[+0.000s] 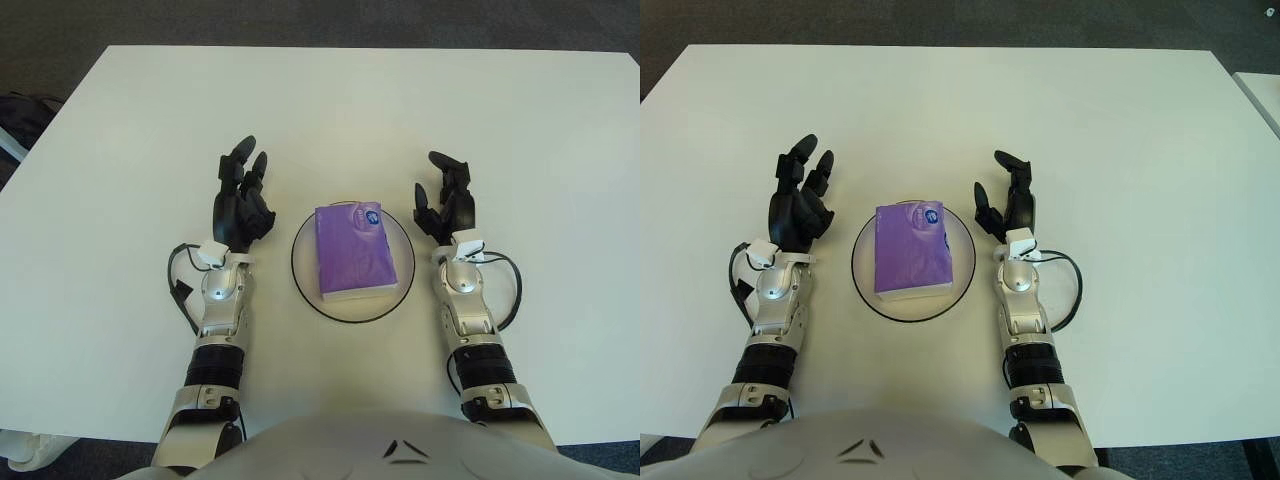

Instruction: Put the tissue paper into the plate.

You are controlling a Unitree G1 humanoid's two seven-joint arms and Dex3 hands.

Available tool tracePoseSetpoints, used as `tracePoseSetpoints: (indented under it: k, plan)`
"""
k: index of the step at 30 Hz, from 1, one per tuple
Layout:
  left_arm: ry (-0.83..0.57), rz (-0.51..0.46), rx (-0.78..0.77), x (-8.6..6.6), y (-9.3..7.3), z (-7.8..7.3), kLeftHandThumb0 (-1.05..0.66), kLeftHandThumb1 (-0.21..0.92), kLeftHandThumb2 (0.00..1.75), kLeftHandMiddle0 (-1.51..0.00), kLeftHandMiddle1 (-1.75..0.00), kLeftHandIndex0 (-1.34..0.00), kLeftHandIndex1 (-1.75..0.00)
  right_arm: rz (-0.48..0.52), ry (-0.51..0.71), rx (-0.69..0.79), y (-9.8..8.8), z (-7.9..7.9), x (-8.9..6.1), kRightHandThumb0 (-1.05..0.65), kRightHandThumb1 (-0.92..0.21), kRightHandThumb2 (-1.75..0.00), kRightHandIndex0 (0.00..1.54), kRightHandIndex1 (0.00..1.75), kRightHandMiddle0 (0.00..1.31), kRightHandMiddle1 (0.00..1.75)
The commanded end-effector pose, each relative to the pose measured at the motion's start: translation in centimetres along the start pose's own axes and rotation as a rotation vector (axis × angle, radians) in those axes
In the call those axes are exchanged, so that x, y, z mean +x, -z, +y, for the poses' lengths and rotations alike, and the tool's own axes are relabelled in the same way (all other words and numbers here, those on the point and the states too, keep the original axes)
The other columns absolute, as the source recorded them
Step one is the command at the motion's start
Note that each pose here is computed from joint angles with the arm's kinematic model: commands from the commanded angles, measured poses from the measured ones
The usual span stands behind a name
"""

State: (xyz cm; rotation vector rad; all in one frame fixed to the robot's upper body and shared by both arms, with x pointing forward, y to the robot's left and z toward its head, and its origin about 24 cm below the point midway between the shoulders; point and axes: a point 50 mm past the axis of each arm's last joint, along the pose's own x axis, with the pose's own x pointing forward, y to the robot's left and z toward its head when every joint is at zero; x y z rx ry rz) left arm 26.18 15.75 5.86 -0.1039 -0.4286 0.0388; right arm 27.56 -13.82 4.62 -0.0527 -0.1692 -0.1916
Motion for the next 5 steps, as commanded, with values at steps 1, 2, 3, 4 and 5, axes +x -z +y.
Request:
tracePoseSetpoints:
  k: [1, 2, 3, 4, 5]
  plan:
    - [-0.082, 0.195, -0.008, -4.35, 3.43, 0.51, -0.62, 0.92, 0.88, -0.39, -0.02, 0.0, -0.77, 0.259, 0.012, -0.055, 4.48, -0.95, -2.85, -0.56, -0.92, -0.54, 0.48, 0.0, 0.0, 0.91]
    - [-0.086, 0.191, 0.004, -4.35, 3.42, 0.52, -0.62, 0.92, 0.88, -0.39, -0.02, 0.0, -0.76, 0.258, 0.011, -0.056, 4.47, -0.94, -2.86, -0.56, -0.92, -0.54, 0.48, 0.0, 0.0, 0.91]
    - [-0.088, 0.188, 0.014, -4.35, 3.41, 0.53, -0.62, 0.92, 0.88, -0.39, -0.02, 0.0, -0.76, 0.258, 0.01, -0.056, 4.47, -0.93, -2.86, -0.56, -0.92, -0.54, 0.48, 0.0, 0.0, 0.91]
    - [-0.091, 0.186, 0.024, -4.35, 3.41, 0.54, -0.61, 0.92, 0.88, -0.39, -0.01, 0.0, -0.75, 0.258, 0.01, -0.057, 4.47, -0.93, -2.86, -0.56, -0.92, -0.55, 0.48, 0.0, 0.0, 0.9]
    - [-0.094, 0.182, 0.037, -4.35, 3.4, 0.55, -0.61, 0.92, 0.88, -0.38, -0.01, 0.0, -0.75, 0.258, 0.009, -0.057, 4.46, -0.91, -2.86, -0.56, -0.92, -0.55, 0.48, 0.0, 0.0, 0.91]
